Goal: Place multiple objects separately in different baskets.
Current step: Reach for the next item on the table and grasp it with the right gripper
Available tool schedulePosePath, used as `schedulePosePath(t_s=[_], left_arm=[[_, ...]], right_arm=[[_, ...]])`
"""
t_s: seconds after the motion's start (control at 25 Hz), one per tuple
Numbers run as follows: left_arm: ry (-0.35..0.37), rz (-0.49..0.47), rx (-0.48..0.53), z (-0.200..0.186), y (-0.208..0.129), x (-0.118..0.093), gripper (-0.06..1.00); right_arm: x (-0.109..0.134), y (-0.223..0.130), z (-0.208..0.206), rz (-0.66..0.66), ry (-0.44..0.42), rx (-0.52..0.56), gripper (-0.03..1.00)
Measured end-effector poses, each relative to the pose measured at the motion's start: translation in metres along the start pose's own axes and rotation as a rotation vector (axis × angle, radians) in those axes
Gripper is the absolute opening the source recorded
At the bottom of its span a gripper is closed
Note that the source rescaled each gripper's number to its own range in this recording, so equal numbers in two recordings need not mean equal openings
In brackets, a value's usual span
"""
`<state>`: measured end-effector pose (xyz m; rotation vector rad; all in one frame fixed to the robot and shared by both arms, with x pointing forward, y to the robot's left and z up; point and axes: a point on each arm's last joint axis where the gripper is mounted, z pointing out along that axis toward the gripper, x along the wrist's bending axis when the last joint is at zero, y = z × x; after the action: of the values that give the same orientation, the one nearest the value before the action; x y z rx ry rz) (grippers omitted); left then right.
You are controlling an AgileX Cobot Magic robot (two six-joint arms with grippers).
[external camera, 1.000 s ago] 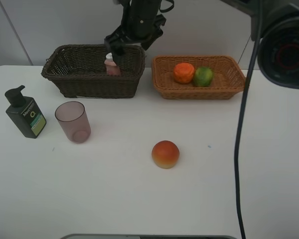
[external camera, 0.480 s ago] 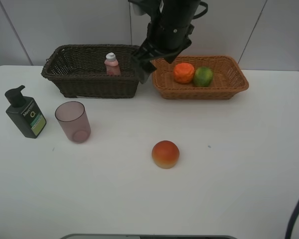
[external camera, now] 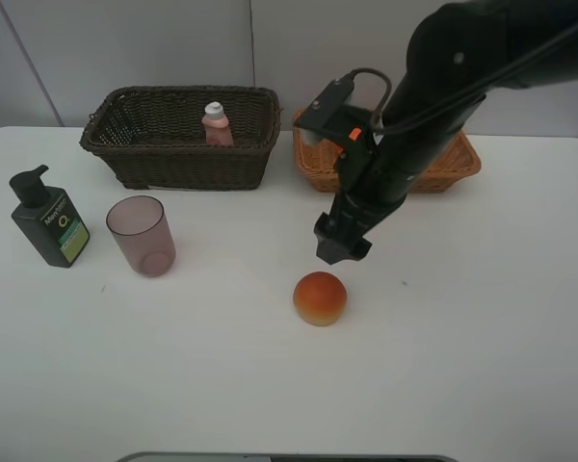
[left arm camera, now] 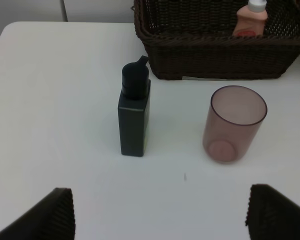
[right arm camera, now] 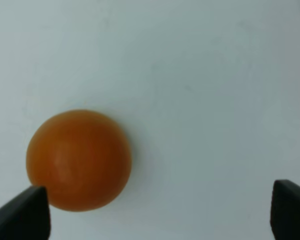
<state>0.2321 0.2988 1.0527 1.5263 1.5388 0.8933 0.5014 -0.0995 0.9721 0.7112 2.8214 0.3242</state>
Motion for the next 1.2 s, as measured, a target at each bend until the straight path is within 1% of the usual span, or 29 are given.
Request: schedulePosePath(t_s=[0.16, 0.32, 0.4, 0.56, 0.68, 0.8, 0.92, 1.2], left_arm=[[0.000, 0.000, 0.000, 0.000, 0.000, 0.000, 0.89], [0.000, 0.000, 0.000, 0.000, 0.000, 0.000, 0.89], [0.000, 0.000, 0.000, 0.000, 0.000, 0.000, 0.89], [0.000, 0.000, 0.000, 0.000, 0.000, 0.000, 0.89], [0.000, 0.000, 0.000, 0.000, 0.000, 0.000, 0.89], [0.000, 0.000, 0.000, 0.000, 0.000, 0.000, 0.89], [0.000, 0.000, 0.000, 0.000, 0.000, 0.000, 0.89], [0.000, 0.000, 0.000, 0.000, 0.000, 0.000, 0.89]], right_arm=[[0.008, -0.008, 0.009, -0.108, 0.012, 0.004, 0.88], [0.020, -0.003, 0.013, -0.203, 0.035, -0.004, 0.88], [0.025, -0.002, 0.023, -0.222, 0.060, 0.011, 0.88], [0.027, -0.004, 0.045, -0.247, 0.087, 0.060, 0.88], [0.028, -0.004, 0.050, -0.268, 0.090, 0.064, 0.88], [0.028, -0.001, 0.049, -0.302, 0.082, 0.045, 0.88], [0.033, 0.003, 0.052, -0.345, 0.081, 0.039, 0.88], [0.039, -0.002, 0.076, -0.381, 0.111, 0.107, 0.88]])
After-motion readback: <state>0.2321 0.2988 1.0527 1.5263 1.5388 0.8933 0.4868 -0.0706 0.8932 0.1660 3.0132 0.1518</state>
